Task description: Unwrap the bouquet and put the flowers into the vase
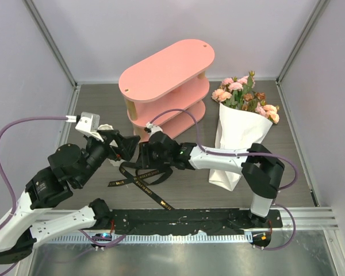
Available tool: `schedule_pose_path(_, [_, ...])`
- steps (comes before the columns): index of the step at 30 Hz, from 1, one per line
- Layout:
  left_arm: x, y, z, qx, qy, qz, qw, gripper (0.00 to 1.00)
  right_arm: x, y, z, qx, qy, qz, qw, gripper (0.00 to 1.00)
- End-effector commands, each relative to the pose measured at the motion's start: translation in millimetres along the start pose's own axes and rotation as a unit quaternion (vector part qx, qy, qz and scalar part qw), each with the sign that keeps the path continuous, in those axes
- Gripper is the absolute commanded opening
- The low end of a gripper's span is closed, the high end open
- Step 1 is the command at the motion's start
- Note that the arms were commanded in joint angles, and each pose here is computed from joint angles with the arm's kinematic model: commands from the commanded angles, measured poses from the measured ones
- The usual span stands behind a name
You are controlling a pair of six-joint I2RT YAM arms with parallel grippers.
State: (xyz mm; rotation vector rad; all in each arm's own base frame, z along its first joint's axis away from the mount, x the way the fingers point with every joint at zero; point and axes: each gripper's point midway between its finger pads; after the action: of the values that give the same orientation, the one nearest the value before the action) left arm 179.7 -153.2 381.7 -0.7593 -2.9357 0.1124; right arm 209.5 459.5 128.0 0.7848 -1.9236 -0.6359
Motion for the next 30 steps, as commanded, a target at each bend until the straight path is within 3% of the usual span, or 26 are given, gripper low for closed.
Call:
schedule_pose_path(1, [-9, 0, -2, 0.005, -0.013, -0.009, 1.000, 0.90, 49, 1, -54, 0.025, -0.094, 0.024, 0.995, 0.65])
schedule_pose_path(5, [-21, -9, 6, -0.004, -0.003, 0.000, 1.000, 0.90, 92, -76, -83, 0.001, -0.166, 0.133, 0.977, 0.67])
schedule_pose_path(11, [-36, -23, 10, -0.015, 0.007, 0.018, 1.000, 0.91, 148, -180, -96, -0.065, -0.209, 0.272, 0.937, 0.67])
schedule_pose_path(14, [-42, -32, 16, -0.017, 0.014, 0.032, 0.999, 0.91, 171, -206, -99, -0.079, -0.226, 0.318, 0.917, 0.66])
schedule_pose_path(19, [-56, -48, 35, -0.027, 0.047, 0.058, 0.997, 0.91, 264, -268, -107, -0.167, -0.347, 0.456, 0.803, 0.63])
schedule_pose_path(24, [-67, -59, 45, -0.031, 0.062, 0.076, 0.995, 0.91, 331, -276, -89, -0.208, -0.437, 0.468, 0.739, 0.61])
schedule_pose_path(28, [-72, -65, 47, -0.036, 0.062, 0.084, 0.994, 0.91, 379, -281, -73, -0.274, -0.520, 0.428, 0.687, 0.55])
schedule_pose_path(30, [-75, -67, 49, -0.039, 0.063, 0.088, 0.993, 0.91, 387, -289, -66, -0.289, -0.534, 0.422, 0.673, 0.54])
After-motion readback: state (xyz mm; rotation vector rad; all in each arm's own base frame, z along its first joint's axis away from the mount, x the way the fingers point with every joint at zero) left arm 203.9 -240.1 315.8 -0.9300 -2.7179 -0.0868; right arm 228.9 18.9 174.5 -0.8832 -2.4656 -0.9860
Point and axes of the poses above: each gripper's point midway between its finger pads, its own x axis back along the fingers, its own y axis along the line the jaws close on, z = x × y, and after that the axes turned 14 degrees about -x, right-handed
